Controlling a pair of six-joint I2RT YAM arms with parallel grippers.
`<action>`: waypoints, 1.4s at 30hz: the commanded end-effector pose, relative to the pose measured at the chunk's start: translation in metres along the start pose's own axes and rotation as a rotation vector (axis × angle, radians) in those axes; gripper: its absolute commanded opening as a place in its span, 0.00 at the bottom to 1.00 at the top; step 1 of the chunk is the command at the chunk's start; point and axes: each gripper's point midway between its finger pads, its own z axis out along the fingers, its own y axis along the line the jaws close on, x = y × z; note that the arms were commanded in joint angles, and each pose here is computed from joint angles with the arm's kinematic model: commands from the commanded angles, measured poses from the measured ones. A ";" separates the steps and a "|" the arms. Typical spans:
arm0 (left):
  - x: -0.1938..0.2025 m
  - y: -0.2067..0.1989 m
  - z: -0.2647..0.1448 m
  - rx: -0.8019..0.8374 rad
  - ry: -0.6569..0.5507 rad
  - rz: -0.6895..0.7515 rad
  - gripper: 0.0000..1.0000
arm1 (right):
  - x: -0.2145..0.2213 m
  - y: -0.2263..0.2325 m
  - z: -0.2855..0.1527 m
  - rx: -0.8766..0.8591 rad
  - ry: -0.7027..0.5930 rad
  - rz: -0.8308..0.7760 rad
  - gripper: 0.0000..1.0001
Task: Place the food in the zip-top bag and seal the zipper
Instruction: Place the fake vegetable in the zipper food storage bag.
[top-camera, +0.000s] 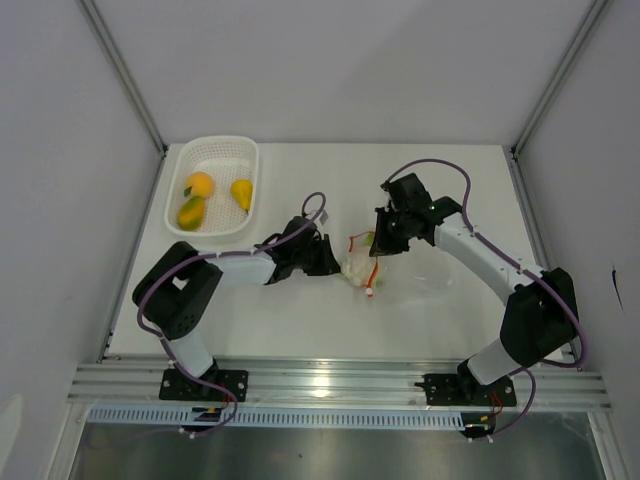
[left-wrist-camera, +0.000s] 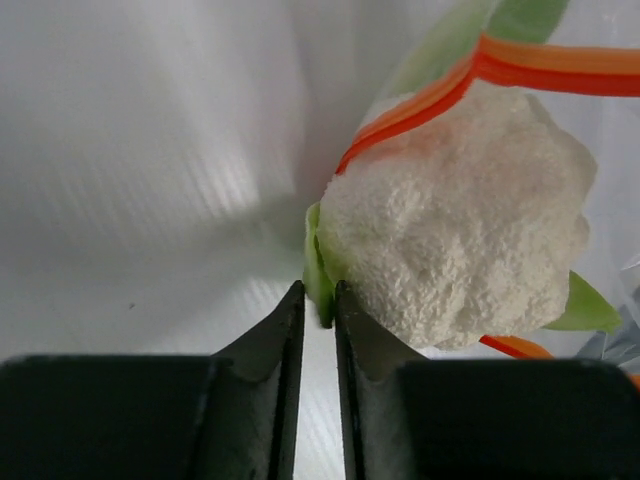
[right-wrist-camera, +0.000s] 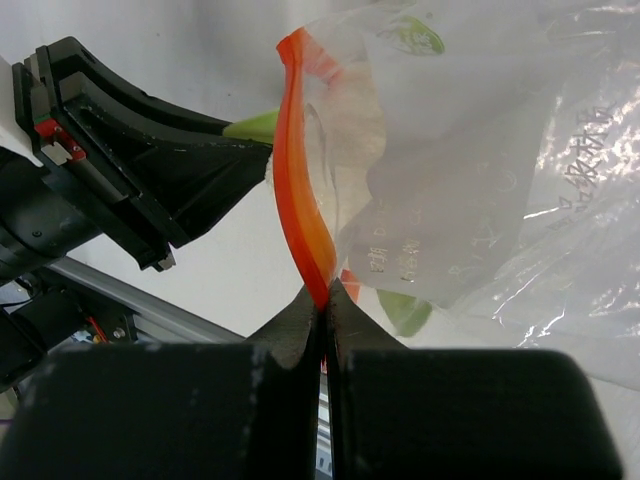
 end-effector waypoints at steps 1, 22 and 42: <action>-0.020 -0.039 0.002 0.113 -0.035 0.021 0.18 | -0.005 0.009 -0.001 -0.038 -0.021 -0.003 0.00; -0.071 -0.141 -0.086 0.496 -0.245 -0.057 0.01 | -0.013 0.034 -0.011 -0.162 -0.030 0.070 0.00; -0.042 -0.115 -0.041 0.376 -0.143 0.010 0.18 | -0.013 0.038 -0.014 -0.218 -0.017 0.100 0.00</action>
